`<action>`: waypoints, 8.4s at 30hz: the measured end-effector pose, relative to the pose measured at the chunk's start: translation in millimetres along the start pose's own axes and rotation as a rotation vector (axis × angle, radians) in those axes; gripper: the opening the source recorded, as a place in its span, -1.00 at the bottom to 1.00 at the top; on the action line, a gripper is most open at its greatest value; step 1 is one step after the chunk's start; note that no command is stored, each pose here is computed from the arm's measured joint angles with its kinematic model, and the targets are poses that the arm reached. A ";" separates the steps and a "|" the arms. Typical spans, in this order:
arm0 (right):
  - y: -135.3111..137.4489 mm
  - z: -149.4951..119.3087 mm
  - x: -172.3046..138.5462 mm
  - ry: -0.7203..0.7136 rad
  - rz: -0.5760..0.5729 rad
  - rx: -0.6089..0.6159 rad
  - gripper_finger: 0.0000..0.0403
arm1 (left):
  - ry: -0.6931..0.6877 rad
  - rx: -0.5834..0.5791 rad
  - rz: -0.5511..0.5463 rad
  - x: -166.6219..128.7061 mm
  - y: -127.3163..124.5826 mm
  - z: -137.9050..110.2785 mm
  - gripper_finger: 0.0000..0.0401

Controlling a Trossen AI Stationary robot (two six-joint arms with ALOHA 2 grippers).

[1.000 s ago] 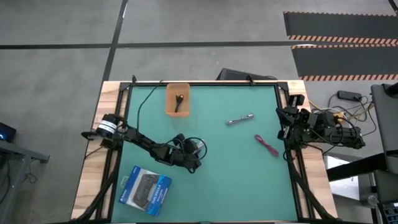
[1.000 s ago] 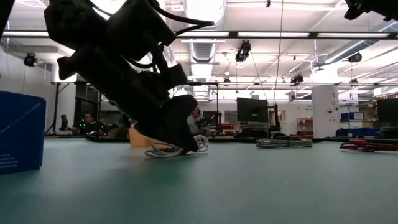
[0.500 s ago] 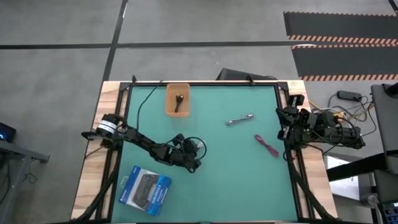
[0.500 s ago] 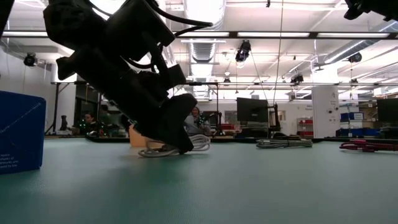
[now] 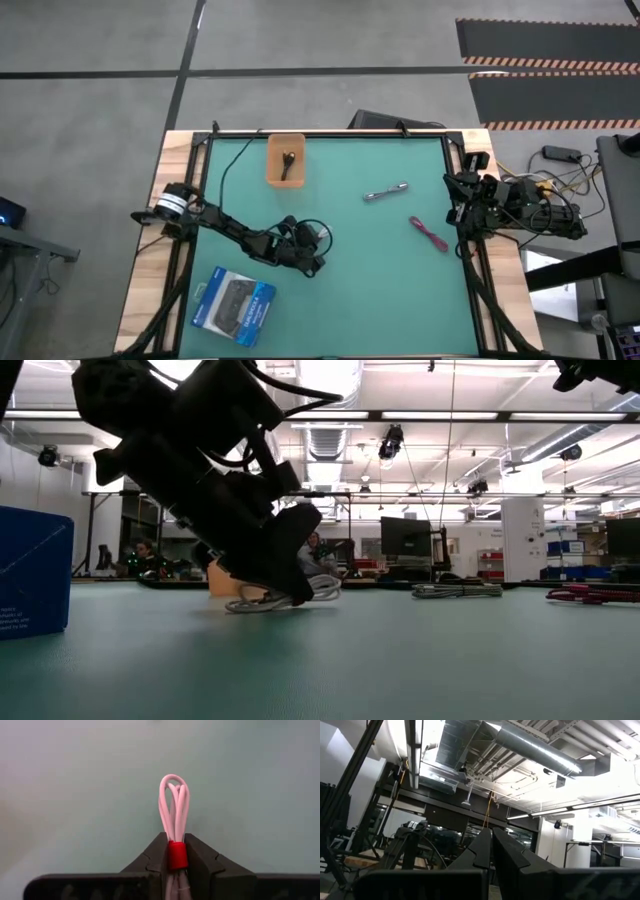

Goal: Pick and place USB-C Cables
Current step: Put the white charger cable into the orange bin

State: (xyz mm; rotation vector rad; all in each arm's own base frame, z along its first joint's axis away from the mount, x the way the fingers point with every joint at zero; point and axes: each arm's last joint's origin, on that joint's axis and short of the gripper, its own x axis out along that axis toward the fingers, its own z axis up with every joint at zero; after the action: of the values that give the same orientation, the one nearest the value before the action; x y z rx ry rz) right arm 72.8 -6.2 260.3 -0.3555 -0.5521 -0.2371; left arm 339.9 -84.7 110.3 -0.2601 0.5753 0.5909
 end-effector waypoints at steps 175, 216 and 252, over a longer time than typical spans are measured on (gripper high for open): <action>-9.5 21.0 5.1 0.183 0.004 0.095 -0.96 | 0.294 -0.261 0.721 41.2 214.9 171.2 -0.84; -9.5 20.9 5.1 0.185 0.005 0.094 -0.96 | 0.343 -0.298 0.771 65.1 221.8 151.8 -0.80; -9.5 21.0 5.1 0.184 0.005 0.094 -0.96 | 0.328 -0.358 0.787 65.3 222.5 148.3 -0.79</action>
State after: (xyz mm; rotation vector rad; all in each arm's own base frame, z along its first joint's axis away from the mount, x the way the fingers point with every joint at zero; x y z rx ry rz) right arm 64.2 -7.3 282.3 -0.2410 -0.3795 -0.2355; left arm 317.3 181.2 177.7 -0.4771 0.8939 1.4362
